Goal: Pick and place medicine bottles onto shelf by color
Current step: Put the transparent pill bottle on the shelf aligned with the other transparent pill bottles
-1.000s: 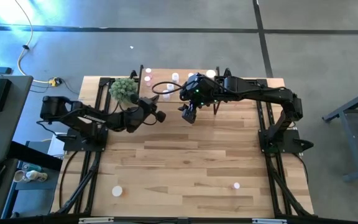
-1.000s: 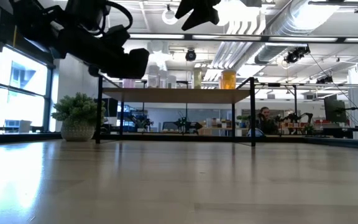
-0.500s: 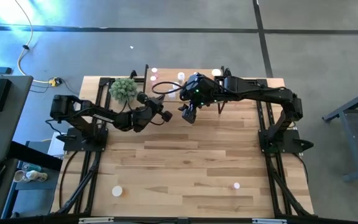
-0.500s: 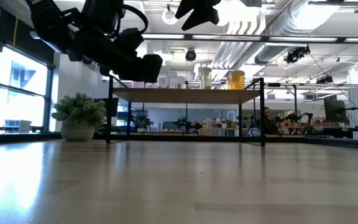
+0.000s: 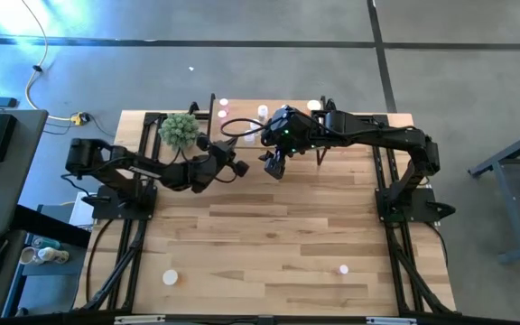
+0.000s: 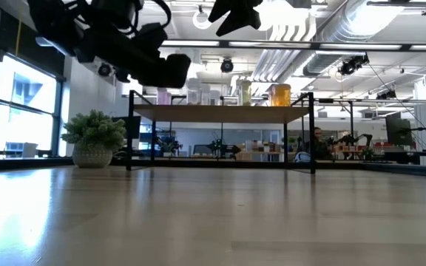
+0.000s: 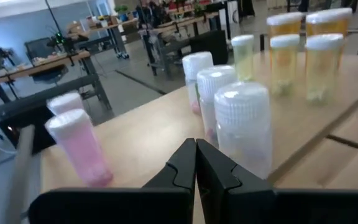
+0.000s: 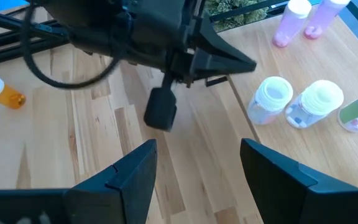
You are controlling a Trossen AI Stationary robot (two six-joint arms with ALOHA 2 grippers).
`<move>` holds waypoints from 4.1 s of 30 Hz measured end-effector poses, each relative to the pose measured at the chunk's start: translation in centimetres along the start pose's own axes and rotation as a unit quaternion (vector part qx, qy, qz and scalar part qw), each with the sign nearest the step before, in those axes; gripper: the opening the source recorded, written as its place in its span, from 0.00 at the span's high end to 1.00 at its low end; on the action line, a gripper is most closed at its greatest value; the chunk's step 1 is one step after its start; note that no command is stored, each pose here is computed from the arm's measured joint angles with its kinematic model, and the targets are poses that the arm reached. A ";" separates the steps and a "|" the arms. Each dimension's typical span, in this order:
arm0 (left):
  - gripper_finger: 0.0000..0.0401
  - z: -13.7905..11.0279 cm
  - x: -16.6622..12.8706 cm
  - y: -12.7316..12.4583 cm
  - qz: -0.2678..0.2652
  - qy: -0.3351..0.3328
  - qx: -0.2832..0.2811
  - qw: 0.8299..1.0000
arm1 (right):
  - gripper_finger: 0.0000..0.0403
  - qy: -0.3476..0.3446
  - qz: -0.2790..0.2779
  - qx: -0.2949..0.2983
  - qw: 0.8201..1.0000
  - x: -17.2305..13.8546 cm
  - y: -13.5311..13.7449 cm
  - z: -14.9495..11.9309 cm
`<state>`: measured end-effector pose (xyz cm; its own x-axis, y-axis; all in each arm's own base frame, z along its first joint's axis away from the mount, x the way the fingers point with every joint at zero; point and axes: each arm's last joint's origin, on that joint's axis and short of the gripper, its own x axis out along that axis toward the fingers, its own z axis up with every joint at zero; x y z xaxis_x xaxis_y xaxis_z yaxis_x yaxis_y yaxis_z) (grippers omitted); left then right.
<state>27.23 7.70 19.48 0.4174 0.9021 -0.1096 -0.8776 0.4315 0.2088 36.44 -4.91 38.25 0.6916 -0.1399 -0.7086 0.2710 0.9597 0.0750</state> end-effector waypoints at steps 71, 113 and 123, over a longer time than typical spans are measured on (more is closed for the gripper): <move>1.00 1.4 -10.8 11.1 -0.222 -0.019 0.051 0.974 | 0.43 -0.131 -0.079 -0.141 0.978 7.4 -5.0 3.8; 1.00 1.4 -10.8 11.1 -0.222 -0.018 0.051 0.974 | 0.43 -0.011 -0.206 -0.154 0.966 11.1 -4.5 0.9; 1.00 1.4 -10.8 11.1 -0.222 -0.018 0.051 0.974 | 0.43 -0.004 -0.210 -0.152 0.966 10.4 -4.1 0.8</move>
<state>13.29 2.82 24.33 0.7600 0.6254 -0.1767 -0.5816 0.7758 0.2446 43.03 -10.53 31.14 0.5687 -0.5334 -0.6261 0.3208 0.8448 -0.4283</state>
